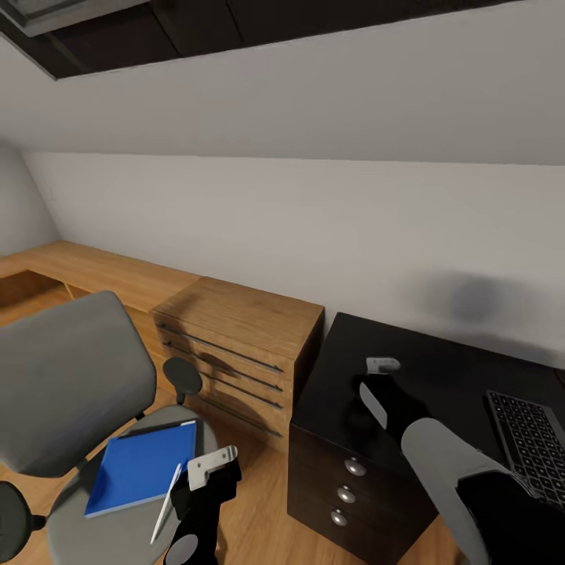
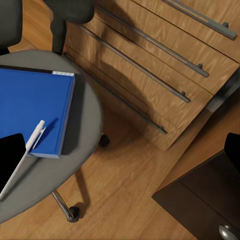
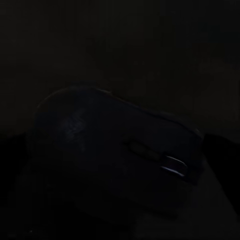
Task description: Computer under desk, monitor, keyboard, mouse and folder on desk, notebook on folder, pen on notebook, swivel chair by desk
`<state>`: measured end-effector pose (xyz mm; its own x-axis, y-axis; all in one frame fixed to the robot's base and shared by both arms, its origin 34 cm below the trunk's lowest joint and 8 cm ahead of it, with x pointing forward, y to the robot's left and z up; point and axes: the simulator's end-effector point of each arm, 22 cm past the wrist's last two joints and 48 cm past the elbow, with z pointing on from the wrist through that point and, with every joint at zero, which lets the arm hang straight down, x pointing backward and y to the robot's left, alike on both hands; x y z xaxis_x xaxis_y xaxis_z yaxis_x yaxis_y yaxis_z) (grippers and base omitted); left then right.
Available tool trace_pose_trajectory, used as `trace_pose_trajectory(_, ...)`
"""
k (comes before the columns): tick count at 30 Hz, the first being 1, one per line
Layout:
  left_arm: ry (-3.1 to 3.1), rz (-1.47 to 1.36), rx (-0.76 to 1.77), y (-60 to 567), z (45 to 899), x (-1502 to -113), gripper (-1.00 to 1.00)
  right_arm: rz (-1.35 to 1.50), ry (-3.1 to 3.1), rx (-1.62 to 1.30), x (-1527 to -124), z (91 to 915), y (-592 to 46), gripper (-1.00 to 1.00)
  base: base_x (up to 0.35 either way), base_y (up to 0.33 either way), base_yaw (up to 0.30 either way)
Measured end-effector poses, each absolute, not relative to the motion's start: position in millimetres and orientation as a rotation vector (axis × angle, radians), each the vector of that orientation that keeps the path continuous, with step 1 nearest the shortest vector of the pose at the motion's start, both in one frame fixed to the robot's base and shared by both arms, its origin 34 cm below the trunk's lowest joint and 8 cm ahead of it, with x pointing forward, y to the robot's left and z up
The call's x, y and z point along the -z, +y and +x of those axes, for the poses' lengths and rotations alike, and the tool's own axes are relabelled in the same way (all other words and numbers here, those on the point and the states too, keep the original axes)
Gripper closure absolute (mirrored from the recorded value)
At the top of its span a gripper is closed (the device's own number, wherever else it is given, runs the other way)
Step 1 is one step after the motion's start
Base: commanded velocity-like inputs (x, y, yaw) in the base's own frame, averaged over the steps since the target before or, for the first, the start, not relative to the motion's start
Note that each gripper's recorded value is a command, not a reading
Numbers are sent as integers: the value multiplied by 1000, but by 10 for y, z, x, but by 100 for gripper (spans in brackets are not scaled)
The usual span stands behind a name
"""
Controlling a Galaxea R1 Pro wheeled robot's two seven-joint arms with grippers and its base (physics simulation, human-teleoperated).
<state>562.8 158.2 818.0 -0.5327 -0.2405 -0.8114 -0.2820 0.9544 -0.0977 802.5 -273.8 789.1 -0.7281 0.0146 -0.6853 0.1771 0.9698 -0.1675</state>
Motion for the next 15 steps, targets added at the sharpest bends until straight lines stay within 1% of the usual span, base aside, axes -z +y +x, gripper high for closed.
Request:
trace_pose_trajectory(7,2154,-367,-56,1583,5629,-8179,-100,71,2379,284,-7828,7971,-2551,100,0,0,11)
trace_pose_trajectory(10,2154,-368,-56,1585,5629,-8180,-100,58,2385,267,-7797,7952,-2486,100,0,0,162)
trace_pose_trajectory(15,2154,-369,-57,1589,5629,-8179,-100,-14,2390,211,-7760,7947,-2302,100,0,0,256)
